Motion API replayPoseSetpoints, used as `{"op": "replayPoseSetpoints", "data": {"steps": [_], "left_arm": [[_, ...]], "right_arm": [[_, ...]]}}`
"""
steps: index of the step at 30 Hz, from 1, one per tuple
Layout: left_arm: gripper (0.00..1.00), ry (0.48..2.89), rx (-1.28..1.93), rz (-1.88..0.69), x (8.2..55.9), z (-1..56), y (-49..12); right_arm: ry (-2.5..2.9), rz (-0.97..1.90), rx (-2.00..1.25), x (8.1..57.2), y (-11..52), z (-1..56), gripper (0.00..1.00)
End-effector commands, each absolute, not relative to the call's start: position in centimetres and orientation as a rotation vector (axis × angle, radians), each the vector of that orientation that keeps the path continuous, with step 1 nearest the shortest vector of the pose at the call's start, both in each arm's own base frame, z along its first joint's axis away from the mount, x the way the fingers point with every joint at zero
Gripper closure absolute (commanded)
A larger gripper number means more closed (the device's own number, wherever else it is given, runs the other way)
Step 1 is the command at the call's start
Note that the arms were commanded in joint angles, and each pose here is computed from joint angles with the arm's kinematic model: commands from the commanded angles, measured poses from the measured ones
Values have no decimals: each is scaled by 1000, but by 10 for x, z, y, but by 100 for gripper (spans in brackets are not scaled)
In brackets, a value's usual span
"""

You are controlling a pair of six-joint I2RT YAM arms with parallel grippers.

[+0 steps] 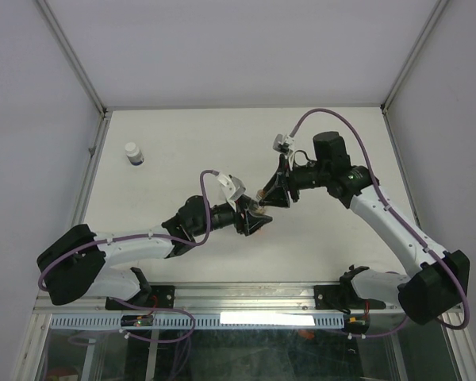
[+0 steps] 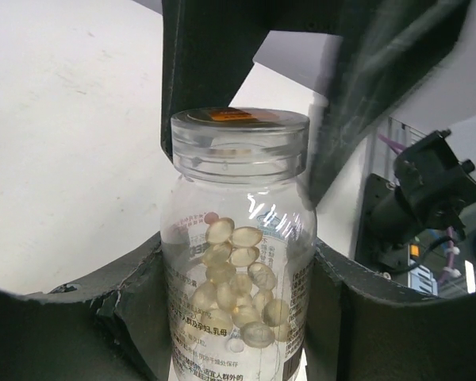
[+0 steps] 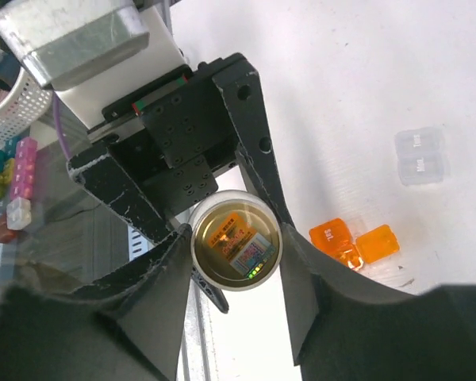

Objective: Sort the pills into containers
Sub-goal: Screw the lid of the pill bottle onto the pill bottle.

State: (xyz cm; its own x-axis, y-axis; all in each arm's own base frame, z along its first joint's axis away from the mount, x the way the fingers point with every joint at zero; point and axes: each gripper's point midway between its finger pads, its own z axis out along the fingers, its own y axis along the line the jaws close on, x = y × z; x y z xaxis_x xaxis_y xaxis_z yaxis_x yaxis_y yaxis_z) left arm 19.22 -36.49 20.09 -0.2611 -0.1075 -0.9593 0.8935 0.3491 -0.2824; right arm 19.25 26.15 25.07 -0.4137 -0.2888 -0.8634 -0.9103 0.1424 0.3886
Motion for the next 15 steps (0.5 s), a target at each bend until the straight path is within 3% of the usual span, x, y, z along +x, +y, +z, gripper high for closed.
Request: {"op": "replayPoseSetpoints", "data": {"steps": [1,2,3,4,10,15], "left_arm": [[100,1479,563,-1091,217,218,-356],[100,1479,567,-1096,215,216,-356],[100,1475,578,-1103,212,215,-355],[100,1467,592,-1112,209,213,-355],[100,1399,748,-1209,178,207,-357],[100,1286,935,-1350,139,215,-362]], "right_arm": [[1758,1326,-1164,185,267,259,39],[1714,1346,-1191,181,266,265,26],[1681,1362,-1205,179,264,270,5],[1653,1366,-1206,180,261,276,1],[1453,1284,-1294,181,234,296,1],[1079,1194,-1563,147,226,289,1]]}}
